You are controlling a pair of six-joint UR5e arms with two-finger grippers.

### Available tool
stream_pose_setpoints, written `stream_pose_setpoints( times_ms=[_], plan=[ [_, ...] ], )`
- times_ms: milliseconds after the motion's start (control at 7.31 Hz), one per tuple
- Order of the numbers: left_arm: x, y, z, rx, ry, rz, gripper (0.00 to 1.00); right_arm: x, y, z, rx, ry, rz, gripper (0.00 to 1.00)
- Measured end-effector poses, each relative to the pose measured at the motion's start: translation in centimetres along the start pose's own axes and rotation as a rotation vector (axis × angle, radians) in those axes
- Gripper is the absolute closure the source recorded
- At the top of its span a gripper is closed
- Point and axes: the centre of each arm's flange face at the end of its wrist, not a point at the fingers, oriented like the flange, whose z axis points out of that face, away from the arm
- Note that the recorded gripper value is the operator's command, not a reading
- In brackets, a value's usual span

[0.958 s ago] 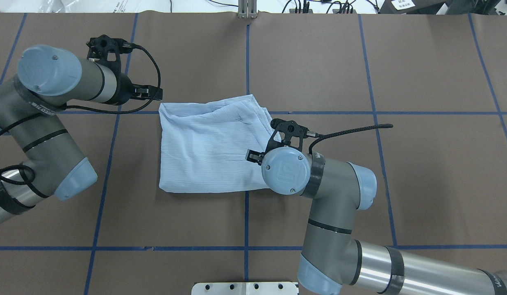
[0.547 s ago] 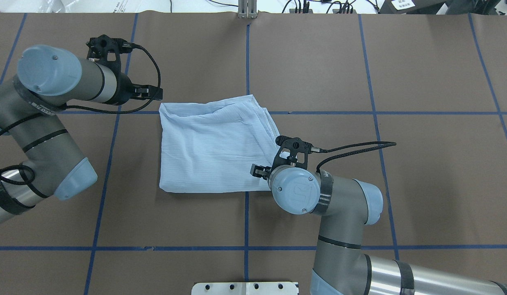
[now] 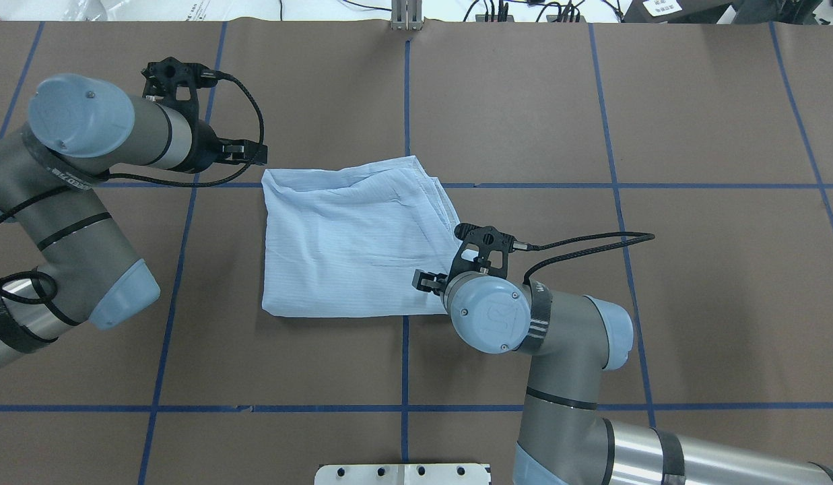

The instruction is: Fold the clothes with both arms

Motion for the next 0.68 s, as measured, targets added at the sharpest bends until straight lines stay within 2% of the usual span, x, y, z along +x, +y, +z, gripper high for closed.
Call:
stream_pose_setpoints(
  times_ms=[137, 274, 547, 684],
  plan=[
    [0.1, 0.0, -0.1, 0.001, 0.002, 0.001, 0.00, -0.1, -2.7, -1.6, -0.015, 0.002, -0.019, 0.00],
    [-0.1, 0.2, -0.4, -0.004, 0.006, 0.003, 0.00, 0.6, -7.2, -4.1, -0.053, 0.010, -0.060, 0.00],
    [-2.4, 2.6, -2.5, -0.035, 0.017, 0.032, 0.00, 4.3, -18.0, -9.3, -0.137, 0.036, -0.141, 0.00],
    [-4.7, 4.8, -4.9, -0.055, 0.025, 0.076, 0.00, 8.2, -23.7, -11.5, -0.171, 0.051, -0.202, 0.00]
  ],
)
